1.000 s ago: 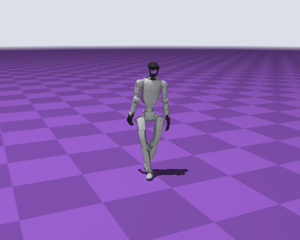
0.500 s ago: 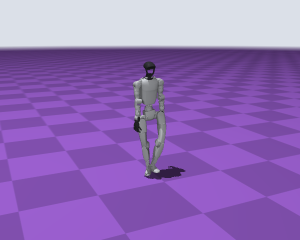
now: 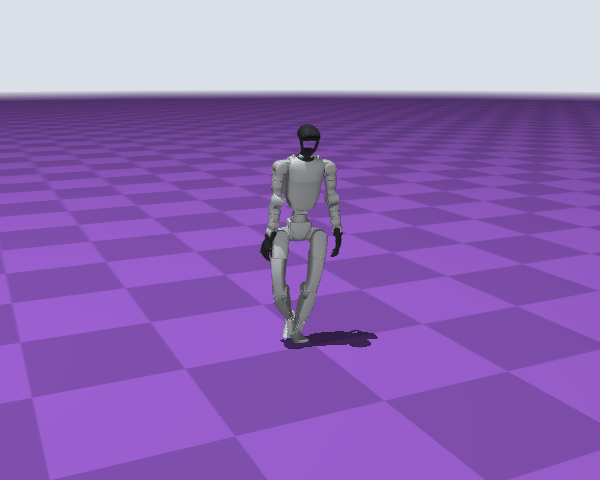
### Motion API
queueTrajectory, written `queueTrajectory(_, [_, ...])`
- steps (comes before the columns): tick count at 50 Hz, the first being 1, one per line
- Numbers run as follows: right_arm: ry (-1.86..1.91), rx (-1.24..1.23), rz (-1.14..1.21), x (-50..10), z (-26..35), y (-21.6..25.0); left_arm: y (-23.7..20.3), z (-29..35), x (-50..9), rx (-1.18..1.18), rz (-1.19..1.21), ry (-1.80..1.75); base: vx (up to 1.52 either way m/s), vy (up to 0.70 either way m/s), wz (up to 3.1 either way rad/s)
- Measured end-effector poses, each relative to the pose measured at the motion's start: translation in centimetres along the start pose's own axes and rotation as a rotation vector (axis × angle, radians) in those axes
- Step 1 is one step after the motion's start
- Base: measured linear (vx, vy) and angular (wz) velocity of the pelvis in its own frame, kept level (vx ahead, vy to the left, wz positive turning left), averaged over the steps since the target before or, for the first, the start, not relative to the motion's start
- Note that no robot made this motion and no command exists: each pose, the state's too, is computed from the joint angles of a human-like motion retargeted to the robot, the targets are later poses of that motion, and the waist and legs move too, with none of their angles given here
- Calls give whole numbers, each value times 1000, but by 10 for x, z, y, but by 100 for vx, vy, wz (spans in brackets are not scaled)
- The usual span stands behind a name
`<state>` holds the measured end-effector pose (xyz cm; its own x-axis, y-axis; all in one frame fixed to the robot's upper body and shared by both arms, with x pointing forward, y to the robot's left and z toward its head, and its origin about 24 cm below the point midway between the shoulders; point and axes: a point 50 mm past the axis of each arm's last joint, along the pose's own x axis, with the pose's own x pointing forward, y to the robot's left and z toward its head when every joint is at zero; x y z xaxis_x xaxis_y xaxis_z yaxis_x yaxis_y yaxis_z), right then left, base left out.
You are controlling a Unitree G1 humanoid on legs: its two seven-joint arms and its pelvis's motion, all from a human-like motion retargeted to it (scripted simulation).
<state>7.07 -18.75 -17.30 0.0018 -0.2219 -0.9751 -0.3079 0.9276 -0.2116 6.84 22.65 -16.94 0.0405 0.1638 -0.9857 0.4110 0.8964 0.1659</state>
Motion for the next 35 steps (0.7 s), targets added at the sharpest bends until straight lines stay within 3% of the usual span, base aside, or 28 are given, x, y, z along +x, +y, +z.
queueTrajectory(6, [140, 61, 58, 4, -40, -9, 35, 37, -9, 62, 129, -106, 22, 6, 32])
queueTrajectory(12, [120, 87, -26, 8, -64, -23, 48, 68, -18, 74, 165, -226, 29, -3, 34])
queueTrajectory(20, [218, 103, 49, 7, -88, -16, 30, 52, -11, 89, 143, -201, 43, -14, 1])
queueTrajectory(28, [129, 275, 148, 6, -52, 10, -1, 15, -1, 84, 43, -81, 27, -5, 13])
queueTrajectory(35, [-139, -20, -34, 2, 2, -14, -26, -20, 1, -207, -190, 57, 23, 8, 0])
